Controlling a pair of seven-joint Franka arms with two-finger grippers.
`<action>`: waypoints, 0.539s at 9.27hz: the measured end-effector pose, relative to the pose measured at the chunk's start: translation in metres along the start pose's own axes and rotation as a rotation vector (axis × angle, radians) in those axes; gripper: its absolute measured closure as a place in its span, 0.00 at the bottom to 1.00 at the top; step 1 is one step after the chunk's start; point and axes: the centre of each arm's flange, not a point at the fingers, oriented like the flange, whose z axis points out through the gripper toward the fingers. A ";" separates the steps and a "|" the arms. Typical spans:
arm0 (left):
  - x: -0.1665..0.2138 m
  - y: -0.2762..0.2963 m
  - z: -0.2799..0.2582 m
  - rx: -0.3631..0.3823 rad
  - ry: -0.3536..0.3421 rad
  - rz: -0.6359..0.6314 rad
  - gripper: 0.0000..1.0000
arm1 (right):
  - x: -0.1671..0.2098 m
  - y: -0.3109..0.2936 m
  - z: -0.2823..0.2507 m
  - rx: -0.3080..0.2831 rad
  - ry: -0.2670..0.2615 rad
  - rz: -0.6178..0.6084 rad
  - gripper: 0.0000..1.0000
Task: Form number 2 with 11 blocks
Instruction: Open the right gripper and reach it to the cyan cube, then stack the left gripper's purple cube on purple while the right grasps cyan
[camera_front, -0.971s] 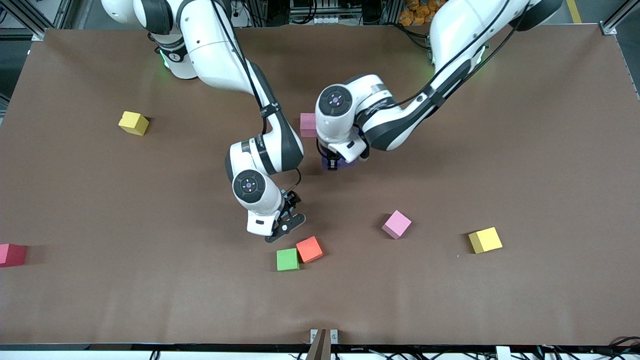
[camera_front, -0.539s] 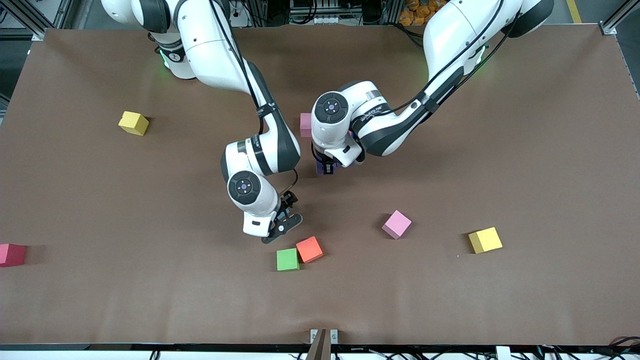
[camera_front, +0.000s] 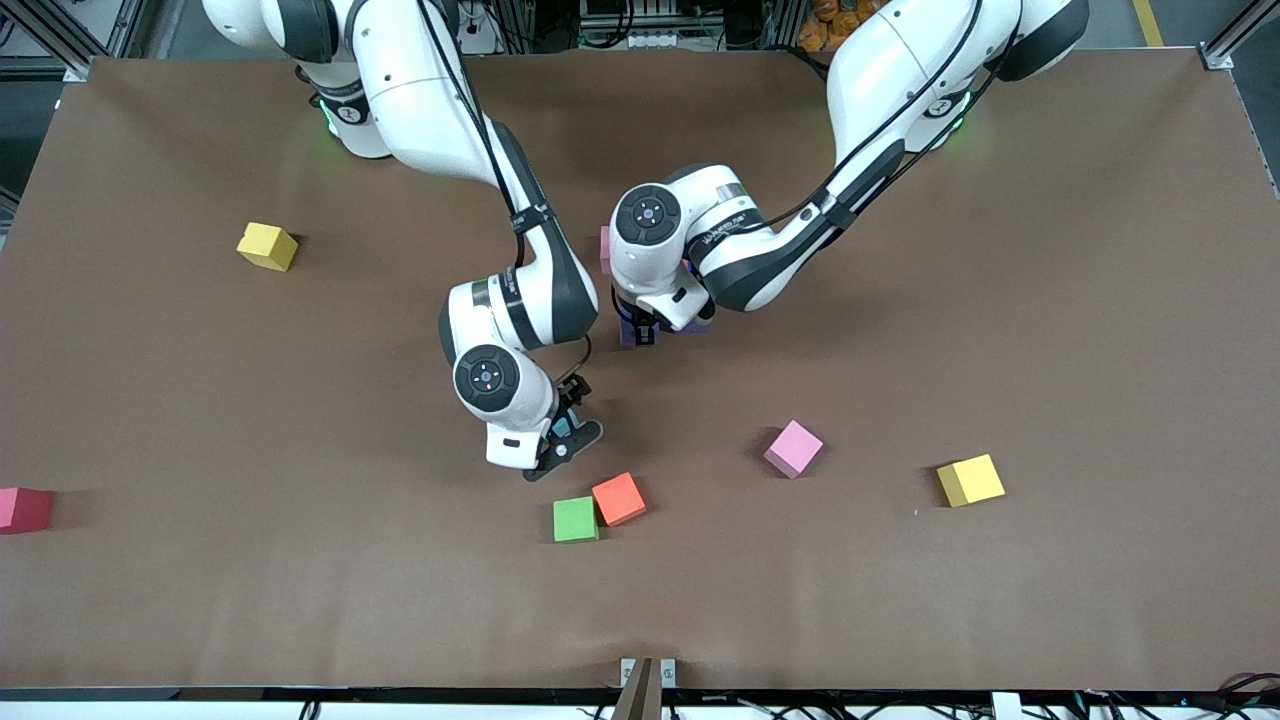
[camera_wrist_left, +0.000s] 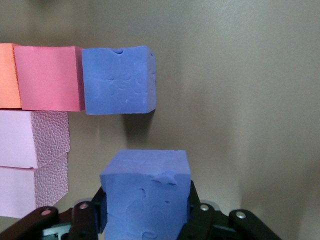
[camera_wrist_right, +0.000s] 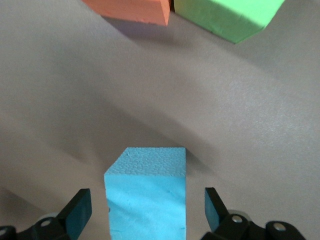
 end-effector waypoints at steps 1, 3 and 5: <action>0.001 0.001 0.001 0.001 0.001 -0.003 0.40 | -0.002 0.000 0.003 0.003 -0.007 -0.001 0.00; 0.003 0.000 0.008 0.010 0.009 -0.002 0.40 | -0.003 -0.006 0.010 0.013 -0.015 -0.006 0.00; 0.005 -0.005 0.016 0.020 0.019 0.002 0.40 | -0.004 -0.006 0.012 0.014 -0.017 -0.005 0.08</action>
